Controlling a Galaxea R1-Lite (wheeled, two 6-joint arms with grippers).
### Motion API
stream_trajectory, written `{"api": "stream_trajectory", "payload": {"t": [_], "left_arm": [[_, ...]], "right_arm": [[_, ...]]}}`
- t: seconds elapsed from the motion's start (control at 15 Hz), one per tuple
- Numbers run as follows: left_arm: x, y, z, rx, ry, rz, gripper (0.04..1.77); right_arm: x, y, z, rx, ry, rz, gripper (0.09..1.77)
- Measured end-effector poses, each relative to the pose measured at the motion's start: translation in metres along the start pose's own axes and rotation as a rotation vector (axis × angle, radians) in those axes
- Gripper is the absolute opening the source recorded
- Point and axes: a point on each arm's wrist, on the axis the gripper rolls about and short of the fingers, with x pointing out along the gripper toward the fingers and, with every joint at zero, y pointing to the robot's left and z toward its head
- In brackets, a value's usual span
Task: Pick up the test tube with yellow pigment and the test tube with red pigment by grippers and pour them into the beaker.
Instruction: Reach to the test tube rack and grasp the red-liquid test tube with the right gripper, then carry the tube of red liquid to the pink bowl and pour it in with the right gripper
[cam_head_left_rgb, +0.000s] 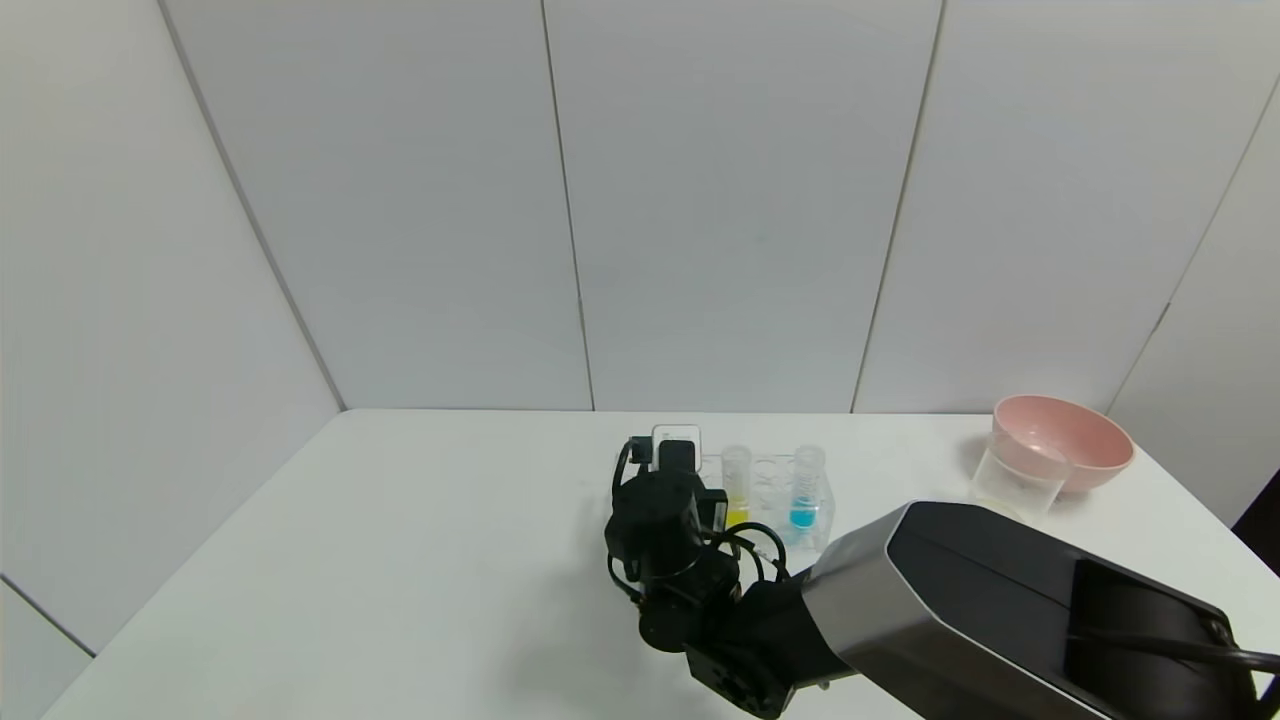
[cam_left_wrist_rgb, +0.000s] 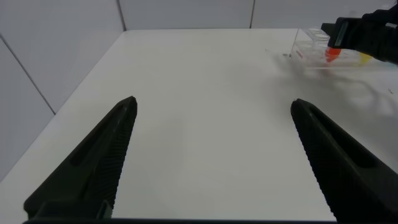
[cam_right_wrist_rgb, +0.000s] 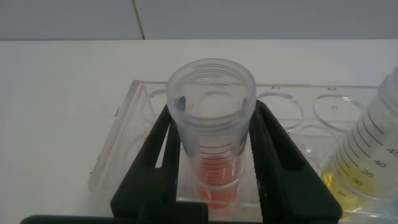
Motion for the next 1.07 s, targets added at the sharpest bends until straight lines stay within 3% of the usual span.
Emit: {"api": "stream_trajectory", "payload": {"t": [0.13,0.6,1.07], "left_arm": [[0.0,0.0,0.0,0.0,0.0,0.0,1.76],[0.0,0.0,0.0,0.0,0.0,0.0,1.76],[0.0,0.0,0.0,0.0,0.0,0.0,1.76]], "right_arm": [[0.001,-0.001,-0.002,-0.003,0.001,-0.004,0.56],[0.003,-0.005,0.01,-0.001,-0.01,-0.014,0.56],[-0.009,-0.009,0.079,-0.005,-0.111,0.024,0.56]]}}
